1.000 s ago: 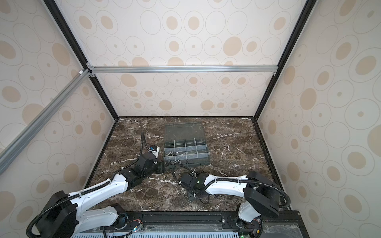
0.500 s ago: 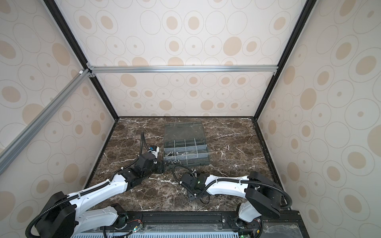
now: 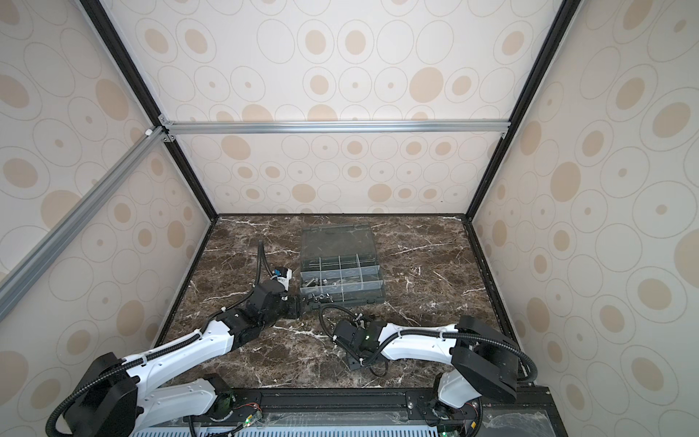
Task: Sort the screws and nuts into containers
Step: Pick up the nut from the bottom-center of the table.
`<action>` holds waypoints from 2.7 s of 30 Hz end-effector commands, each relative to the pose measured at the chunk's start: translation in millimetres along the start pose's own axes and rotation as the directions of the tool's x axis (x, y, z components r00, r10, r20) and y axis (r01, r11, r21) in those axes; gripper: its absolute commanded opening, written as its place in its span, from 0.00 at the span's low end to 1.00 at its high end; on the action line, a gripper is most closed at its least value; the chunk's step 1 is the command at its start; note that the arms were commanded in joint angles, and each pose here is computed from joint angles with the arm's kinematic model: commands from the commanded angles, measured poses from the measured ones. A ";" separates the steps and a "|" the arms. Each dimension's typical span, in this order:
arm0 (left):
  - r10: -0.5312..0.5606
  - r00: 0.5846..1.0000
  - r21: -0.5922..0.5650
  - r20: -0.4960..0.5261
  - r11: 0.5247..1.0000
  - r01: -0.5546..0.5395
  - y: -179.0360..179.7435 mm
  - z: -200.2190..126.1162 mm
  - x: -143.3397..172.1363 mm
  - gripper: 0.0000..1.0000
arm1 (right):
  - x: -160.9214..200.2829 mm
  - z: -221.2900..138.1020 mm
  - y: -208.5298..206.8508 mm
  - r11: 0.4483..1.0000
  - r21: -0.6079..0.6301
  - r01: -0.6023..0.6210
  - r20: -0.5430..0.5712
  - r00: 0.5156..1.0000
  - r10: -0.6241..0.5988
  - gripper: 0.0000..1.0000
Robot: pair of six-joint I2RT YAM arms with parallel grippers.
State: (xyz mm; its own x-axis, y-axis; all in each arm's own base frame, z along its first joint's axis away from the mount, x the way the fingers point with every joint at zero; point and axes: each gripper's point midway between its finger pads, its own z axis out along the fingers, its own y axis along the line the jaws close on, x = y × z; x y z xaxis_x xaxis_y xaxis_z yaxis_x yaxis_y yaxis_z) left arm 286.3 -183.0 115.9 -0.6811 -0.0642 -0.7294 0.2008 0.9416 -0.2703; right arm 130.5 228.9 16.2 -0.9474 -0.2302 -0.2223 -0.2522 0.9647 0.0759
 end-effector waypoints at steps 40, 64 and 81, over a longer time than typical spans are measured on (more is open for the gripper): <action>-0.035 0.999 -0.005 0.037 0.999 0.036 6.9 -7.4 -2.2 0.64 | 2.9 5.9 -2.1 0.998 0.054 0.011 -0.029 1.000 -0.010 0.25; -0.034 0.998 -0.011 0.049 0.999 0.035 9.7 -12.3 -2.5 0.65 | -4.2 13.1 3.3 0.993 0.097 0.064 -0.048 0.997 -0.060 0.32; -0.030 0.998 -0.023 0.050 0.999 0.032 12.1 -13.5 -2.4 0.65 | -22.7 -3.6 17.9 0.995 0.056 0.085 0.008 0.996 -0.085 0.22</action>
State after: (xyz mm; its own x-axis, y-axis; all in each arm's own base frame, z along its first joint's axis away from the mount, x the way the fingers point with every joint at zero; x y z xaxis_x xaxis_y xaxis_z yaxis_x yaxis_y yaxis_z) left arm 279.0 -174.6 118.6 -0.6618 -0.0883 -0.7444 0.1923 0.9398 -0.2825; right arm 143.7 245.7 17.0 -0.9329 -0.2859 -0.2190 -0.2960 0.9551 0.0140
